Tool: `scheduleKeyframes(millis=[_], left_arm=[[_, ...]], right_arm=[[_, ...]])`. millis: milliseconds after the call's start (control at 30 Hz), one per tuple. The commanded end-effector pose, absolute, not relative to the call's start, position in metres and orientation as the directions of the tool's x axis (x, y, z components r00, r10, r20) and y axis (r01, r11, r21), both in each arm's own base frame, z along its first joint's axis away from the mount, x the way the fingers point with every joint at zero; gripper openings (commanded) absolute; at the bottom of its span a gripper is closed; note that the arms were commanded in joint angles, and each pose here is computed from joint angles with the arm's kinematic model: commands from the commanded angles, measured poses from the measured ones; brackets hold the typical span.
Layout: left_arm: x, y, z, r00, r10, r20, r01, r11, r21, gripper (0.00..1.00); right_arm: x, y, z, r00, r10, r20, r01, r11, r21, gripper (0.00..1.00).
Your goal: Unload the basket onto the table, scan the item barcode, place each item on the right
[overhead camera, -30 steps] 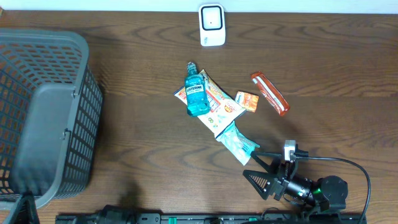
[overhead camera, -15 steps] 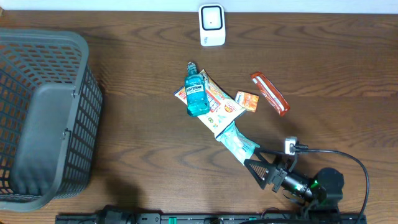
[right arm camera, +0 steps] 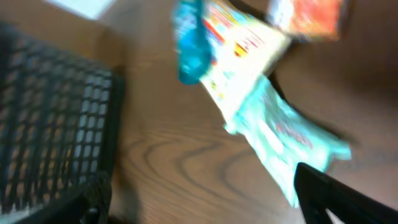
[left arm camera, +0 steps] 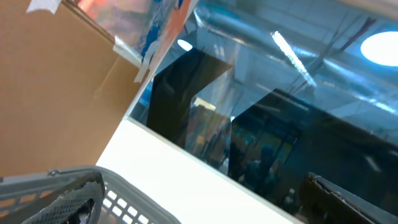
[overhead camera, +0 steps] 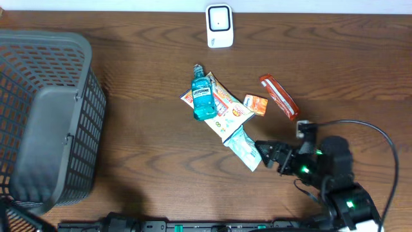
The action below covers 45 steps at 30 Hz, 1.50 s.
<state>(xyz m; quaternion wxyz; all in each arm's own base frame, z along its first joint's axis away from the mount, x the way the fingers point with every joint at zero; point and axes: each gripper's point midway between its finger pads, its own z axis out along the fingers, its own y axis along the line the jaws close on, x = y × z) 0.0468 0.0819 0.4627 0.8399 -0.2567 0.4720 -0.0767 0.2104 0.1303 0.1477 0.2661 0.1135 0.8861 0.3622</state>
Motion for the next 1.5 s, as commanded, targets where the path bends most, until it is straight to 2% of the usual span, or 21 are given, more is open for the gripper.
scheduleKeyframes(millis=[0, 33, 133, 433, 500, 667, 767, 867, 933, 1067, 1267, 1400, 1467], left_arm=[[0.053, 0.083, 0.458, 0.535, -0.362, -0.763, -0.132, 0.856, -0.499, 0.99], [0.055, 0.082, 0.457, 0.533, -0.362, -0.765, -0.133, 0.857, -0.498, 0.99], [0.056, 0.082, 0.456, 0.531, -0.362, -0.766, -0.134, 0.857, -0.498, 0.99], [0.057, 0.082, 0.455, 0.531, -0.362, -0.767, -0.135, 0.857, -0.497, 0.99], [0.056, 0.082, 0.455, 0.531, -0.362, -0.766, -0.134, 0.857, -0.498, 0.99], [0.056, 0.082, 0.456, 0.532, -0.361, -0.766, -0.134, 0.857, -0.498, 0.99], [0.056, 0.082, 0.456, 0.532, -0.362, -0.766, -0.134, 0.857, -0.498, 0.99], [0.056, 0.082, 0.456, 0.532, -0.361, -0.766, -0.135, 0.857, -0.498, 0.99], [0.056, 0.082, 0.456, 0.532, -0.361, -0.766, -0.134, 0.857, -0.498, 0.99], [0.056, 0.082, 0.456, 0.534, -0.362, -0.764, -0.133, 0.857, -0.499, 0.99], [0.056, 0.082, 0.456, 0.534, -0.362, -0.764, -0.133, 0.857, -0.499, 0.99], [0.056, 0.082, 0.456, 0.534, -0.362, -0.764, -0.133, 0.857, -0.499, 0.99], [0.056, 0.082, 0.456, 0.534, -0.362, -0.764, -0.133, 0.857, -0.499, 0.99]], right_arm=[[0.207, 0.107, 0.097, -0.765, 0.614, -0.194, 0.405, 0.693, 0.597, 0.99], [0.200, 0.103, 0.081, -0.743, 0.654, -0.142, 0.491, 0.677, 0.548, 0.99], [0.195, 0.106, 0.060, -0.717, 0.695, -0.051, 0.588, 0.642, 0.491, 0.99], [0.219, 0.131, 0.024, -0.754, 0.655, -0.036, 0.572, 0.683, 0.454, 0.93], [0.224, 0.135, 0.012, -0.760, 0.649, -0.032, 0.571, 0.691, 0.443, 0.85], [0.212, 0.134, -0.019, -0.758, 0.652, 0.032, 0.619, 0.703, 0.350, 0.56], [0.207, 0.131, -0.025, -0.748, 0.661, 0.055, 0.641, 0.698, 0.320, 0.26], [0.210, 0.132, -0.021, -0.746, 0.663, 0.053, 0.639, 0.692, 0.337, 0.08], [0.211, 0.140, -0.013, -0.755, 0.651, 0.074, 0.626, 0.683, 0.377, 0.01], [0.212, 0.165, 0.023, -0.788, 0.596, 0.157, 0.578, 0.626, 0.524, 0.01], [0.201, 0.191, 0.087, -0.836, 0.434, 0.336, 0.524, 0.448, 0.725, 0.01], [0.184, 0.203, 0.120, -0.785, 0.332, 0.523, 0.615, 0.312, 0.724, 0.01], [0.177, 0.208, 0.129, -0.750, 0.289, 0.596, 0.661, 0.280, 0.696, 0.01]])
